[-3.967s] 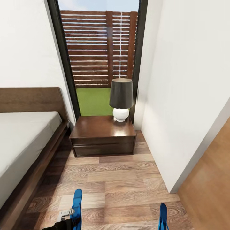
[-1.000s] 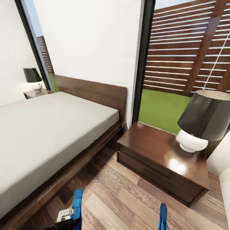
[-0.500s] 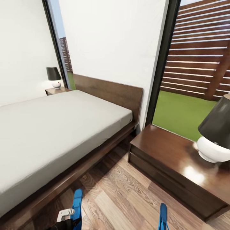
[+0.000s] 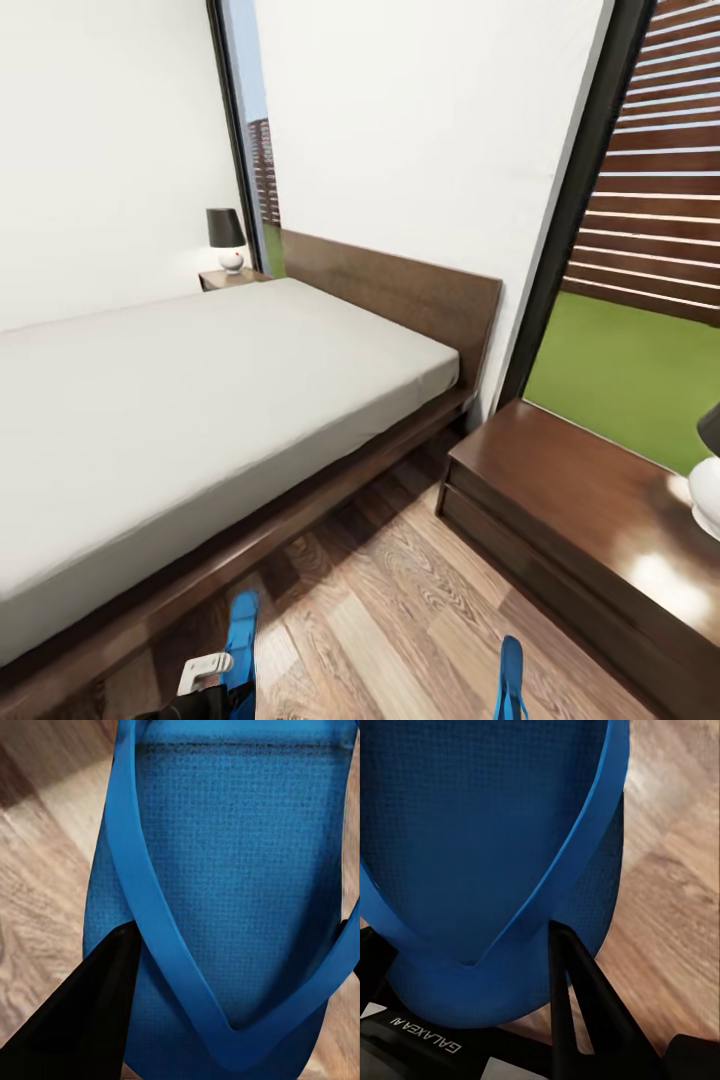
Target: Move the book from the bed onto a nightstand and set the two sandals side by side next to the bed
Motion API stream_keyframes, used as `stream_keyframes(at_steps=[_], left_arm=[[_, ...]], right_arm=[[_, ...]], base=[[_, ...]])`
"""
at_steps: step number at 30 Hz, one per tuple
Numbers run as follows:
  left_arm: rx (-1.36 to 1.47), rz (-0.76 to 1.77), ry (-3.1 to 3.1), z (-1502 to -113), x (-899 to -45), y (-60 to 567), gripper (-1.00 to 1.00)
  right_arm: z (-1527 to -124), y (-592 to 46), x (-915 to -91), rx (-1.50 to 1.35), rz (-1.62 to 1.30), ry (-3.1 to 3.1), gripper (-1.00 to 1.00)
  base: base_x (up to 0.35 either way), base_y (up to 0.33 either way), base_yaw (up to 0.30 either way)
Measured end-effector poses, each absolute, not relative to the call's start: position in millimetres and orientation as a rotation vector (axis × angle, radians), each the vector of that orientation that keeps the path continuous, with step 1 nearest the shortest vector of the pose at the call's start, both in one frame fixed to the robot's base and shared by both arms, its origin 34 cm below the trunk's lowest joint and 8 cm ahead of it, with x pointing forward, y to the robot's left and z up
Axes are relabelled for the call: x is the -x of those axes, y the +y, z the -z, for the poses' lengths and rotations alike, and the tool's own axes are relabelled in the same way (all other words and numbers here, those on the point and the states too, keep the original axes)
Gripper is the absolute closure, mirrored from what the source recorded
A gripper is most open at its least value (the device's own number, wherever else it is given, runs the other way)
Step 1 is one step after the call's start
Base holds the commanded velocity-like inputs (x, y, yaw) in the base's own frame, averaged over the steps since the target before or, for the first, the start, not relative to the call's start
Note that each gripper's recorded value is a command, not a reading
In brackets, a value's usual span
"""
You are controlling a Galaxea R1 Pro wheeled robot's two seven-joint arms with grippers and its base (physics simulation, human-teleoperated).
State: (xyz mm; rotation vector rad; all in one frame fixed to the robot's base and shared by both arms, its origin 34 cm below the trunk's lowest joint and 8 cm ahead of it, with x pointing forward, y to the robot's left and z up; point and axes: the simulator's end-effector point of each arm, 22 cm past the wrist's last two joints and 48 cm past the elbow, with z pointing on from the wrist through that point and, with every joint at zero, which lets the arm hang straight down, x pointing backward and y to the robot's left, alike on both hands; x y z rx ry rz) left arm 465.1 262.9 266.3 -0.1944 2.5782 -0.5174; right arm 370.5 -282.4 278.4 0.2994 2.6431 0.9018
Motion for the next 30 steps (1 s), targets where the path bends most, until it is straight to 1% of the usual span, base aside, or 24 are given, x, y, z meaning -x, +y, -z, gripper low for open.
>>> stream_keyframes(at_steps=[20,30], left_arm=[[0.194,0.517,2.578,-266.3,-465.1,263.0,1.0],[0.194,0.519,2.578,-266.3,-465.1,262.6,1.0]], right_arm=[[-278.4,-282.4,-370.5,-0.299,-0.902,2.643,1.0],[-278.4,-282.4,-370.5,-0.299,-0.902,2.643,1.0]], base=[[-0.001,0.0,0.289],[-0.068,0.0,0.289]])
